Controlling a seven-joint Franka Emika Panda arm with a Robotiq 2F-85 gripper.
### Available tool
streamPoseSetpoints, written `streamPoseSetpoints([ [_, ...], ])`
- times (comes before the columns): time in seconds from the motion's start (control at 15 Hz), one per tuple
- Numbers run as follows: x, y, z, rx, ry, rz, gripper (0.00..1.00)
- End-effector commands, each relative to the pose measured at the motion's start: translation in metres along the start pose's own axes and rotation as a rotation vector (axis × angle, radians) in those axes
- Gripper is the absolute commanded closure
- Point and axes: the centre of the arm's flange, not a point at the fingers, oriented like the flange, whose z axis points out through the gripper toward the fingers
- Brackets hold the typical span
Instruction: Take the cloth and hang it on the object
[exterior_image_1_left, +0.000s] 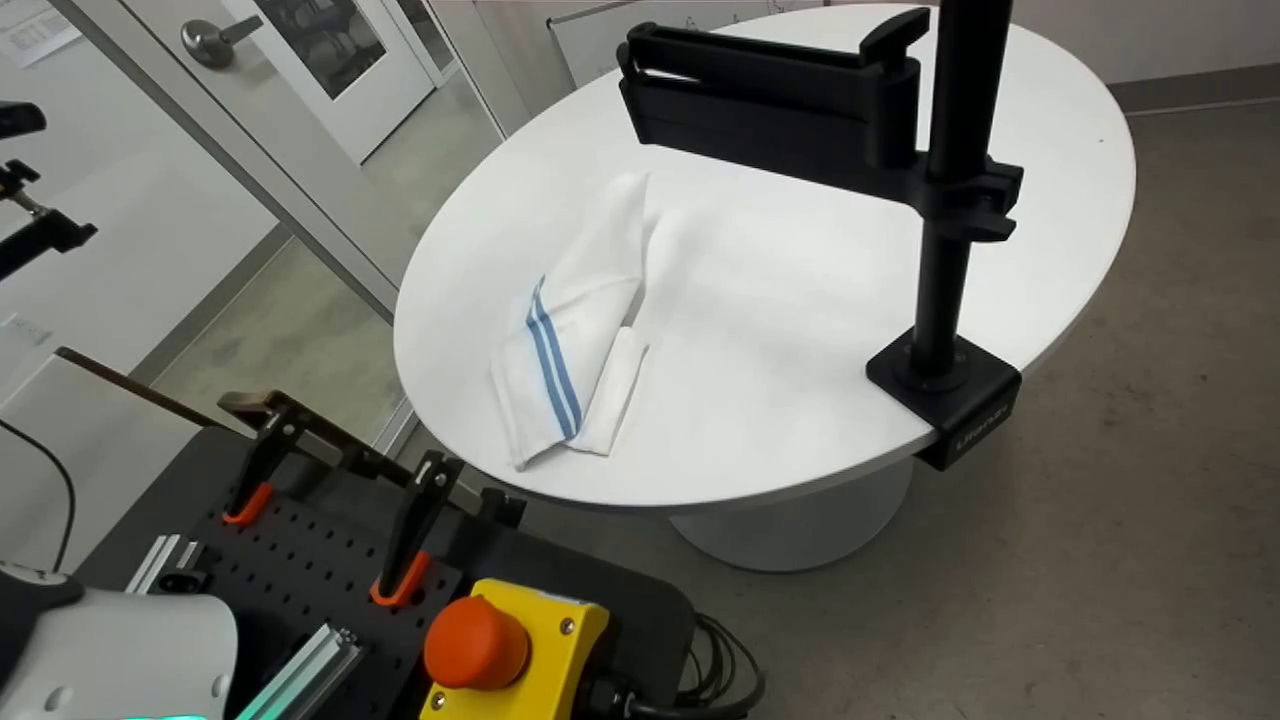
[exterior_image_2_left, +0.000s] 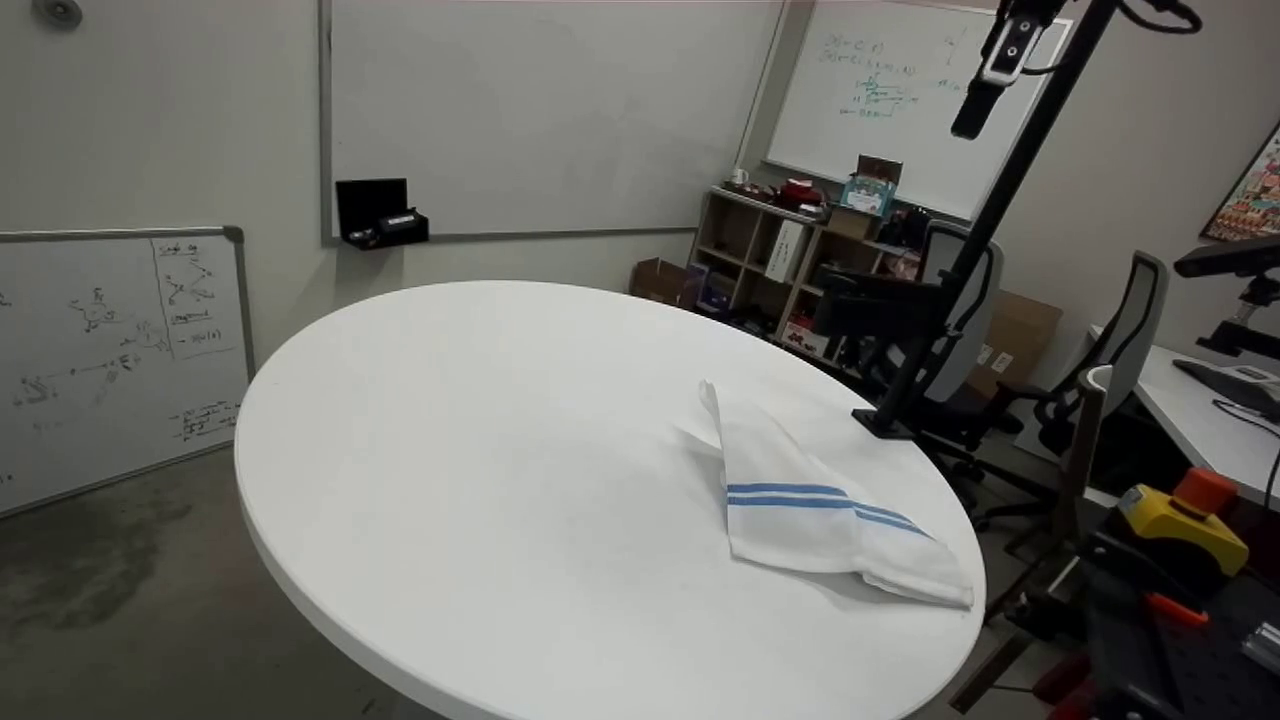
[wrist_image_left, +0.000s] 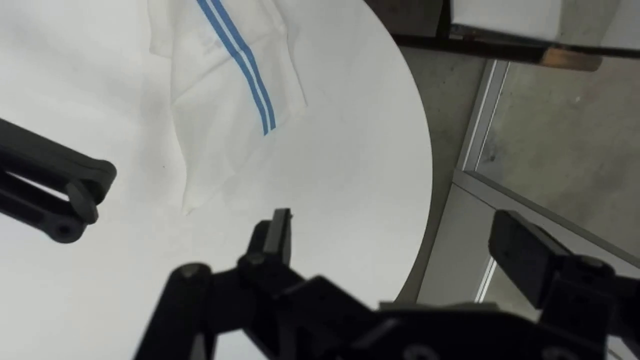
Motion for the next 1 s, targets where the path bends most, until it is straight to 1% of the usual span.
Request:
streamPoseSetpoints([
  [0.0,0.003,-0.005,0.042,-0.01,-0.11,-0.06,0.0],
  [0.2,0.002,-0.001,0.081,-0.068,-0.224,-0.047,0.0],
  [0.47,-0.001,0.014,0.126,-0.138,-0.337,-0.042,0.0],
  [0.6,0.0,0.021,0.148,-0.154,-0.358,-0.05,0.0],
  [0.73,0.002,0.028,0.168,-0.174,-0.362,-0.062,0.0],
  [0.93,0.008,0.039,0.198,-0.209,-0.331,-0.099,0.0],
])
